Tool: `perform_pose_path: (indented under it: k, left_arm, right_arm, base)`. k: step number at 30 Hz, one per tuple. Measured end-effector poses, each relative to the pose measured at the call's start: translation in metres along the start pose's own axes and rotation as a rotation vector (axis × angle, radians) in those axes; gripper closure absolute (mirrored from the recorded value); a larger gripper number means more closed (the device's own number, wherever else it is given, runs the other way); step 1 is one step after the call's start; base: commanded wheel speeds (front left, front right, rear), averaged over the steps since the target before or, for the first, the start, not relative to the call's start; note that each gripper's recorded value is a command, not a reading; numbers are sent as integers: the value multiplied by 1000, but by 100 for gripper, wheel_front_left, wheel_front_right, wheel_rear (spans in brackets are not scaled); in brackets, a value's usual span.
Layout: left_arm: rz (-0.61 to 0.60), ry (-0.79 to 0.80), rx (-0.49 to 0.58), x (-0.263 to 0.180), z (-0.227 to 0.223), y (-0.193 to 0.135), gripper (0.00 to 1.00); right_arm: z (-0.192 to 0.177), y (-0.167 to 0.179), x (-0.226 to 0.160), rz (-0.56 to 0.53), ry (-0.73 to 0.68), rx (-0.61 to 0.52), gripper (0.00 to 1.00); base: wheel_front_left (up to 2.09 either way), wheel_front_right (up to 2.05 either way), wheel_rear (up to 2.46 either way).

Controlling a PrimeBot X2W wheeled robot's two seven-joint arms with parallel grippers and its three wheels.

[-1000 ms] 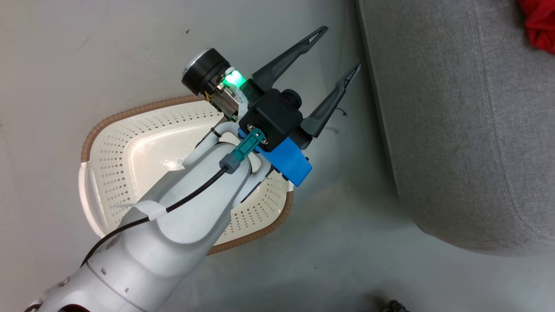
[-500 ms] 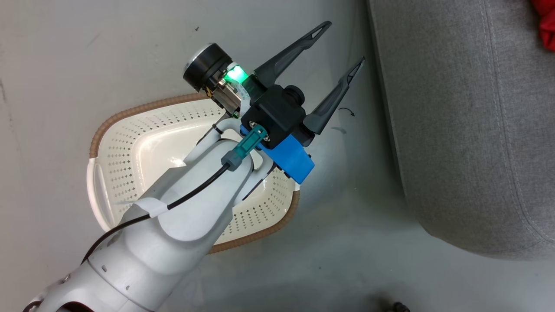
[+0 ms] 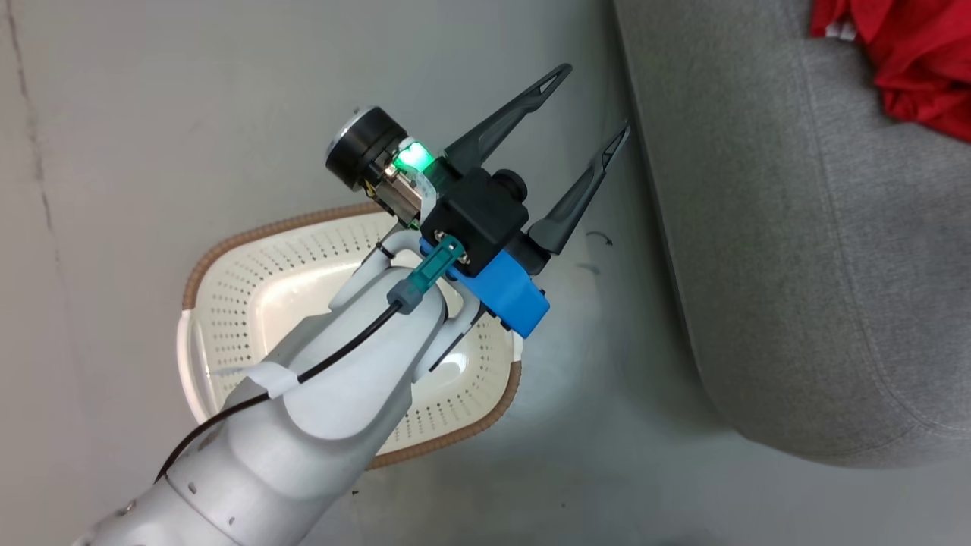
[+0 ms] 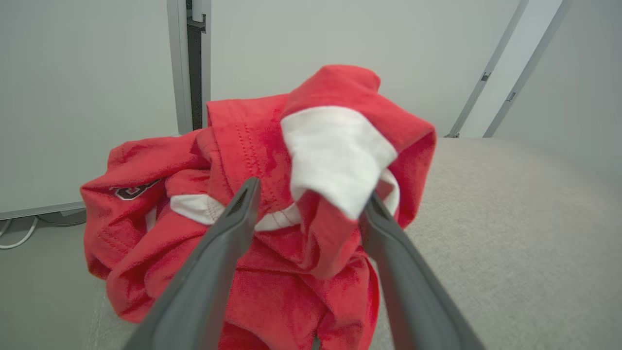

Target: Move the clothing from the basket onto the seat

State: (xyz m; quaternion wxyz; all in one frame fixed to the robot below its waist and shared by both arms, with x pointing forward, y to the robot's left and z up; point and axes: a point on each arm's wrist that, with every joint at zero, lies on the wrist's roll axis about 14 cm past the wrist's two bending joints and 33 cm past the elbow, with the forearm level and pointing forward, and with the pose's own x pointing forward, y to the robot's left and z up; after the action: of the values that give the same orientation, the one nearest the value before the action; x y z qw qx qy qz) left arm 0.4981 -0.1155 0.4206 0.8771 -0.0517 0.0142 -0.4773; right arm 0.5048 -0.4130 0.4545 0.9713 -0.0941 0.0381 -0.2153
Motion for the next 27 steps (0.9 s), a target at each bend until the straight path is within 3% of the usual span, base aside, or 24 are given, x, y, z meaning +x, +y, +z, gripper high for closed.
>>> perform_pose_path:
  k: [5,10,27]
  left_arm:
    - [40,-49,15,-11,38,-9,0]
    - [120,-81,11,-30,61,-5,0]
    - [618,-153,64,-172,113,71,0]
  right_arm:
    - [12,-8,-44,10,-19,7,0]
    - [34,6,-66,61,-80,34,0]
    - [108,135,-117,405,-269,192,0]
  base:
    - [0,0,0]
    - [0,0,0]
    - [0,0,0]
